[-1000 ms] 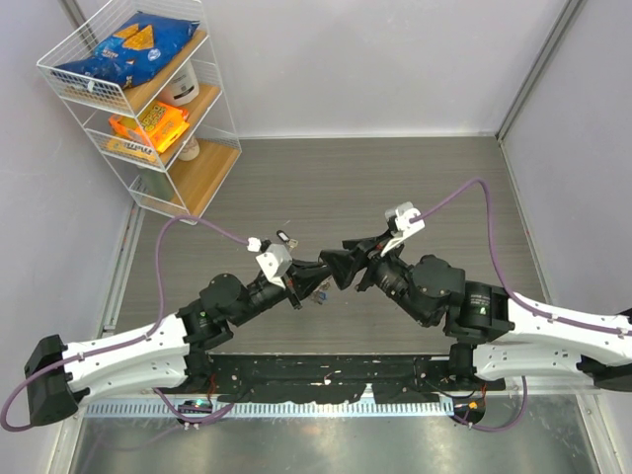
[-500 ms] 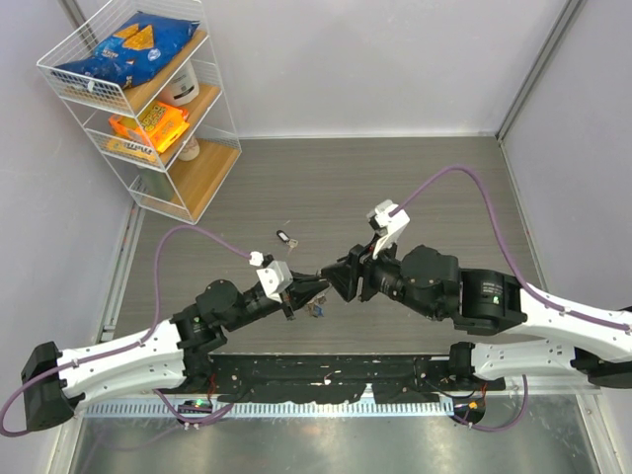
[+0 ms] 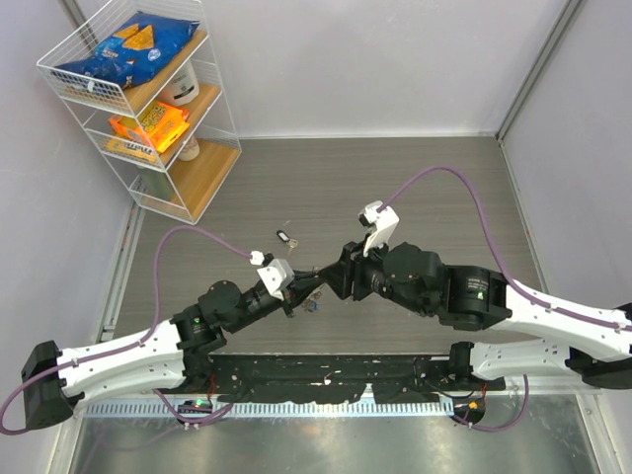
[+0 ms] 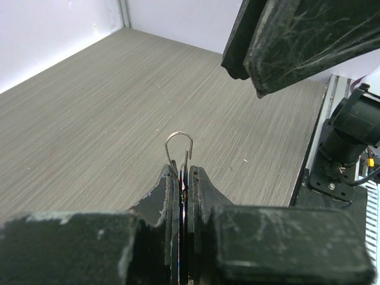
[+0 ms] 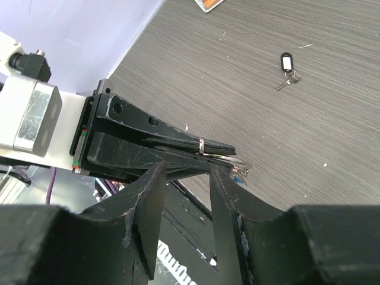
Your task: Put the keys on the keyring
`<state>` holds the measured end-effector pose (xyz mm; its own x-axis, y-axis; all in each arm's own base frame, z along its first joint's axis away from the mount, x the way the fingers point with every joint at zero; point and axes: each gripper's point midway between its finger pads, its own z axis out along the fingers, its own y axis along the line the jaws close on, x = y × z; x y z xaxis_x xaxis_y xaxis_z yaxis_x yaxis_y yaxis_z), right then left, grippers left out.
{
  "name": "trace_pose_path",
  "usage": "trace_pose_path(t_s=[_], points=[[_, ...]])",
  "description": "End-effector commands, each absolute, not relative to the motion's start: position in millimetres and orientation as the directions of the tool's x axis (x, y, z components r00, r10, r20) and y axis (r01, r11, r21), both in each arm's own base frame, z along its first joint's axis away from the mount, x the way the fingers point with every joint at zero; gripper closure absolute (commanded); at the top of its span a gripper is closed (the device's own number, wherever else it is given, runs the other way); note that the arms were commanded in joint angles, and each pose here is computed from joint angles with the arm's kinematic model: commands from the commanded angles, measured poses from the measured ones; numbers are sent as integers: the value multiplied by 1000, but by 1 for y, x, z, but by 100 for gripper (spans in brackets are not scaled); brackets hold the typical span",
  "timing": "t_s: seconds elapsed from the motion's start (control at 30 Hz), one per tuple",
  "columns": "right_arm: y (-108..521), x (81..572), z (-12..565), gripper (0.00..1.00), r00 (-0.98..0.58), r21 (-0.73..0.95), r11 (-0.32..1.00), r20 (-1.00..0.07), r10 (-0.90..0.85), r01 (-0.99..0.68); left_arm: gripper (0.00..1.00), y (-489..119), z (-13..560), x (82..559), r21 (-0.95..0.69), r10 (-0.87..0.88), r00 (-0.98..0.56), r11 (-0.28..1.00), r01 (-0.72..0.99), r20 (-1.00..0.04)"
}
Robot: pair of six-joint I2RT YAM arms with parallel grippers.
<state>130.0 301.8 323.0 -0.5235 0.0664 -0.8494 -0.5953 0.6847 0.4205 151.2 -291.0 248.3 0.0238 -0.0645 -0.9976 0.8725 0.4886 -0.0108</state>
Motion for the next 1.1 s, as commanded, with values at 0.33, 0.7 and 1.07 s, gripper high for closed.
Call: trace_pose_path(t_s=[0.33,0.7,1.07], points=[[319,148,314,61,-554,474,684,-823,122,-554,100,-285,272,158,-28,-149,61,535,844,-987],[330,152,315,65,-556,484,666,-822,124,-567,100,-287,267,157,-30,-148,57,529,848,-987],[332,157,310,70,-562,484,676,-818,124,-555,100,-281,272,155,-37,-176,67,531,847,-982]])
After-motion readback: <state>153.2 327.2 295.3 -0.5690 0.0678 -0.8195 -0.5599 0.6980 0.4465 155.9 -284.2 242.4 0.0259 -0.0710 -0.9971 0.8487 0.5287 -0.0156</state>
